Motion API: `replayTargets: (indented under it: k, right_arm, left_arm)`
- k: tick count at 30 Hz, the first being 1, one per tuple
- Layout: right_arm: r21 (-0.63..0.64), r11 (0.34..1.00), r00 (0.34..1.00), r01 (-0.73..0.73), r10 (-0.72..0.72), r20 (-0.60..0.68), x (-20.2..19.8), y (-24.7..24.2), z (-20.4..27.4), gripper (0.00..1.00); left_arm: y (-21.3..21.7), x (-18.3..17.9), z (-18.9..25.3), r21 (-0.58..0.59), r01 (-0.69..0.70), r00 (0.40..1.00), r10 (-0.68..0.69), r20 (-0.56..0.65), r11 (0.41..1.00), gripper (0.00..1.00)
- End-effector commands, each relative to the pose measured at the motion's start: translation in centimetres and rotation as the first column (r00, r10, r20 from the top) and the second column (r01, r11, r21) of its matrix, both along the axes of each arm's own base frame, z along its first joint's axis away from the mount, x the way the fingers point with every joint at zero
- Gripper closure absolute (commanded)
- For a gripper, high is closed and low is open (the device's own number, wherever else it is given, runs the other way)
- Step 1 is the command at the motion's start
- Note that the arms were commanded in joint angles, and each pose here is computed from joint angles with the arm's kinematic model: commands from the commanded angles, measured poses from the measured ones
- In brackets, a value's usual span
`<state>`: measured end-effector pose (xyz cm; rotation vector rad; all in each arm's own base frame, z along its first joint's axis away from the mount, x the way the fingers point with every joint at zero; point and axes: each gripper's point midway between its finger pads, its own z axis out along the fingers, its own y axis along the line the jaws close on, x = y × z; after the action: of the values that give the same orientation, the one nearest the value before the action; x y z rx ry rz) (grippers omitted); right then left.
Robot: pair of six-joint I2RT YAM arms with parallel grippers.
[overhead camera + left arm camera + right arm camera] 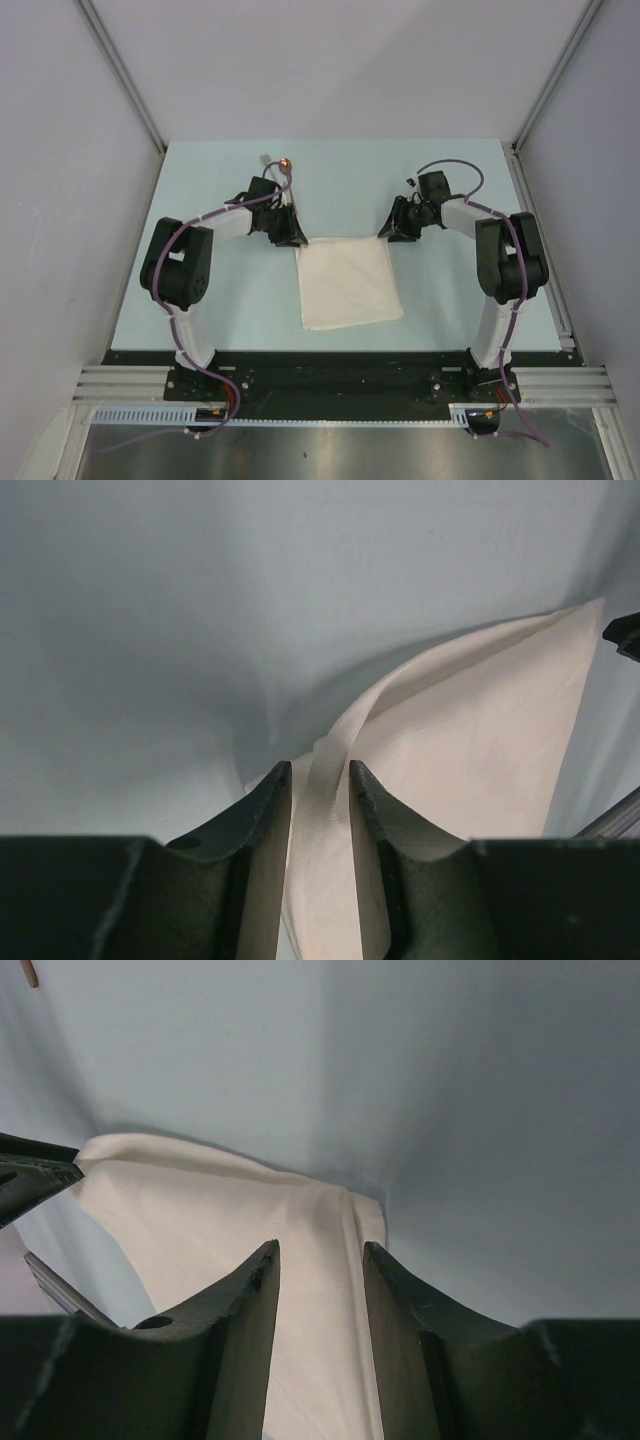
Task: Fold the napkin into a case and place the utensils inside
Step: Turn over the upper triangle folded napkin at the center of the board.
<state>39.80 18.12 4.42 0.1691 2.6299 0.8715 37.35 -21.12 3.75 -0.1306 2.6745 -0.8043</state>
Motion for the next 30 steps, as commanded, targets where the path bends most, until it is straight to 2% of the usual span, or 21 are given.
replayTargets:
  k: [1, 11, 15, 18, 19, 22, 24, 25, 28, 30]
  right_arm:
    - [0.011, 1.0, 0.999, -0.026, 0.025, 0.044, 1.2, 0.3, 0.4, 0.57]
    - [0.028, 0.999, 0.998, -0.045, 0.044, 0.046, 1.5, 0.8, -0.3, 0.6]
    - [0.025, 0.999, 0.998, -0.038, 0.037, 0.042, 2.0, 0.9, -0.9, 0.65]
    - [0.004, 1.0, 0.999, -0.017, 0.017, 0.035, 2.3, 0.5, -1.5, 0.76]
    - [0.001, 1.0, 0.999, -0.013, 0.013, 0.038, 2.5, 0.4, -1.5, 0.84]
    - [-0.014, 1.0, 0.999, 0.003, -0.003, 0.04, 2.7, 0.0, -1.8, 1.0]
    - [-0.037, 0.999, 0.999, 0.018, -0.017, 0.039, 2.9, -0.6, -2.1, 1.0]
    - [-0.047, 0.999, 0.999, 0.024, -0.022, 0.043, 3.0, -0.8, -2.2, 1.0]
    - [-0.045, 0.999, 0.999, 0.018, -0.016, 0.05, 3.1, -0.9, -2.1, 1.0]
    - [-0.052, 0.998, 0.999, 0.019, -0.017, 0.048, 3.1, -1.0, -2.3, 1.0]
  left_arm:
    - [0.2, 0.5, -0.1, 0.035, -0.01, 1.0, 0.009, 0.024, 0.999, 0.67]
    - [0.4, 0.5, -0.2, 0.06, -0.007, 1.0, 0.006, 0.026, 0.998, 0.68]
    - [0.4, 0.7, 0.0, 0.06, -0.011, 0.999, 0.009, 0.034, 0.998, 0.68]
    - [0.4, 0.8, 0.1, 0.059, -0.015, 0.999, 0.013, 0.037, 0.998, 0.69]
    - [0.5, 0.9, 0.1, 0.06, -0.019, 0.999, 0.017, 0.04, 0.998, 0.7]
    - [0.7, 1.0, 0.1, 0.072, -0.031, 0.999, 0.028, 0.044, 0.997, 0.75]
    - [1.2, 1.2, 0.2, 0.096, -0.048, 0.998, 0.043, 0.053, 0.994, 0.8]
    - [1.5, 1.1, -0.1, 0.108, -0.056, 0.997, 0.051, 0.049, 0.993, 0.86]
    - [2.0, 1.3, -0.3, 0.13, -0.077, 0.996, 0.07, 0.054, 0.989, 0.96]
    - [2.7, 1.5, -0.4, 0.155, -0.098, 0.994, 0.09, 0.056, 0.983, 0.98]
